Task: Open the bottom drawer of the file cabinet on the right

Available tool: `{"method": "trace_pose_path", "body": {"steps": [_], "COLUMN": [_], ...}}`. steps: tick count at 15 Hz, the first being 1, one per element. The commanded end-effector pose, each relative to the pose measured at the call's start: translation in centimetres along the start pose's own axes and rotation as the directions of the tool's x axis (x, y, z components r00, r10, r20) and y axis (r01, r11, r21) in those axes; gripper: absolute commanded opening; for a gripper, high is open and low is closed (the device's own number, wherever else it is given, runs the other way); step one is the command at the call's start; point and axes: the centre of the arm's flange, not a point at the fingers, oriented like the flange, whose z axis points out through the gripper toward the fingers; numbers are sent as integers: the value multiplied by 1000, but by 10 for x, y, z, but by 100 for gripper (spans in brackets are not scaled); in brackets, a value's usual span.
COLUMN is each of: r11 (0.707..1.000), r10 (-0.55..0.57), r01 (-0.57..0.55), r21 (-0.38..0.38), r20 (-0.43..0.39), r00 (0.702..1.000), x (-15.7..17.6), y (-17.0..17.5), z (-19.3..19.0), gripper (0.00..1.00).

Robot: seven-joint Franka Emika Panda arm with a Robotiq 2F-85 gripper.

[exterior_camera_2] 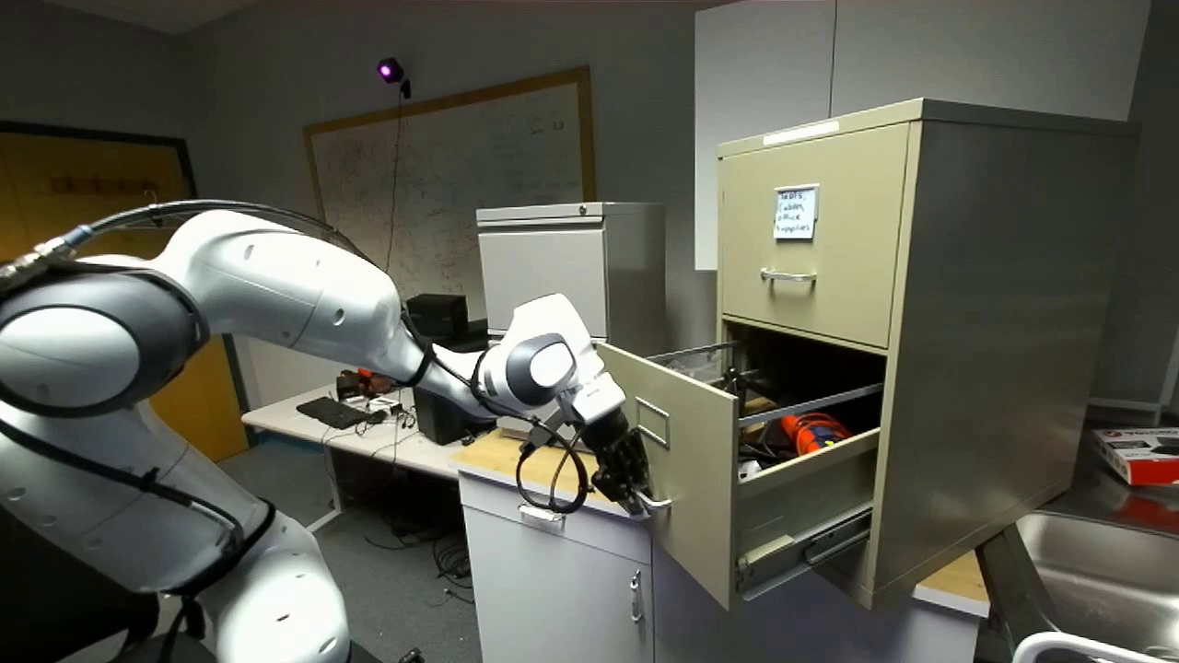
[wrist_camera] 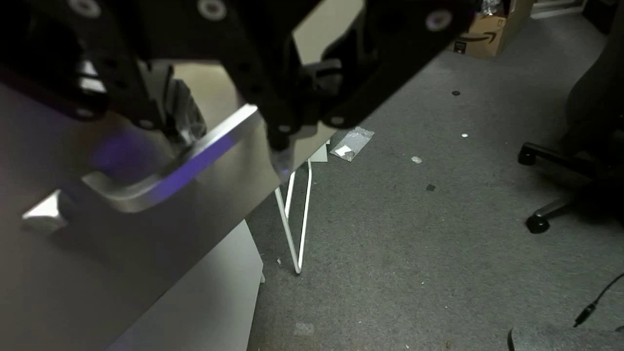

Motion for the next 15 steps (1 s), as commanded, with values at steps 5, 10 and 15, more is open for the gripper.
{"method": "trace_pose_path", "body": {"steps": [5,10,15], "r11": [989,978,970], "r10": [97,171,233], "r01": [-86,-159,-229], "r21": [-123,-136,-83], "r20": [86,80,42], "r00": [992,982,972], "x": [-3,4,6], "y": [32,44,47], "z": [-4,-13,-38], "gripper": [77,100,100]}}
